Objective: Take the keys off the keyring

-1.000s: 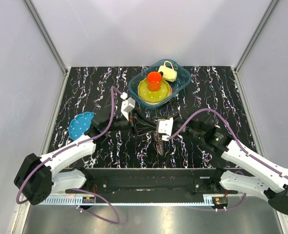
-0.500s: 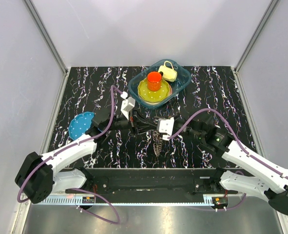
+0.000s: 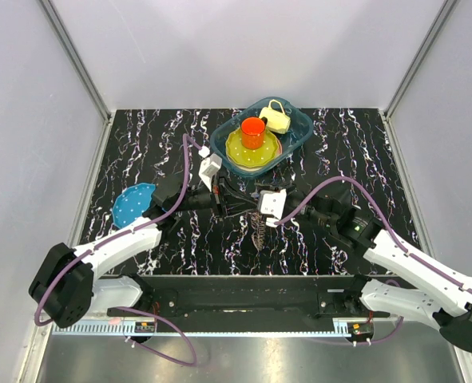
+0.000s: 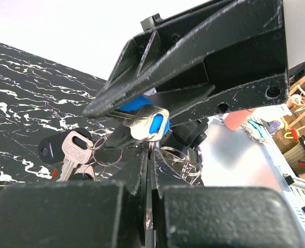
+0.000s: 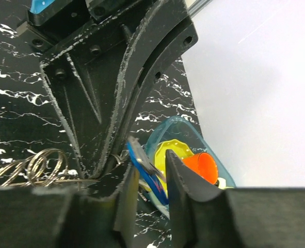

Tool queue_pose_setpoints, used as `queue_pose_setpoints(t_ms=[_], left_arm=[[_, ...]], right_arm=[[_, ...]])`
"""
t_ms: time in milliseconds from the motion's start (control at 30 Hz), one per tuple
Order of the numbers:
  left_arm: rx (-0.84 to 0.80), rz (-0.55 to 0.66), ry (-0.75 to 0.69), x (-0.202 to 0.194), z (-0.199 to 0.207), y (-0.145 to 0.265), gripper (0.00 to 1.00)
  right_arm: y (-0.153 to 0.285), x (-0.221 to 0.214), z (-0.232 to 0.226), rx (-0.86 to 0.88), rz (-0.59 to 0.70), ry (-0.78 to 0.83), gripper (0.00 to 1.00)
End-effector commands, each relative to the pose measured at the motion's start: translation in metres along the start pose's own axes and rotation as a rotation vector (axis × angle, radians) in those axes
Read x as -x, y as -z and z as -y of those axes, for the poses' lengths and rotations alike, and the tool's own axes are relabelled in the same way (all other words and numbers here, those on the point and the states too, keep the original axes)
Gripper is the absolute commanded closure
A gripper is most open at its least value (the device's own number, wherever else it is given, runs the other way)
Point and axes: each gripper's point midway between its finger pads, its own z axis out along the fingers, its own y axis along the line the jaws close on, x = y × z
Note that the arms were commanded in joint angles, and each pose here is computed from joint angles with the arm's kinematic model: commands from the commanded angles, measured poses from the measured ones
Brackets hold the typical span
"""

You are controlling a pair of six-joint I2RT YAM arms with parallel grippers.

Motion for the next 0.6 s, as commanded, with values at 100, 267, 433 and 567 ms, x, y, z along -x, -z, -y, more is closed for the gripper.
queue_pose_setpoints(t_ms=[100,267,433,567], left_arm=[[-0.007,0.081,-0.092,0.028,0.004,-0.003,1.00],[-0.002,0.091,-0.109,0.027,0.003,-0.001,1.00],[-0.005,0.101,-0.120,0.024,0.004,0.001,1.00],[-0.004,0.097,-0.133,0.025,0.005,0.002,1.00]], right_arm=[[-0.003,0.028,0.018,-0.023,0.083,0.025,0.59],[-0.005,0.028,0.022,-0.032,0.072,0.032,0.54],[-0.005,0.031,0.033,-0.061,0.064,0.043,0.51],[-0.005,0.034,0.039,-0.076,0.061,0.051,0.48]])
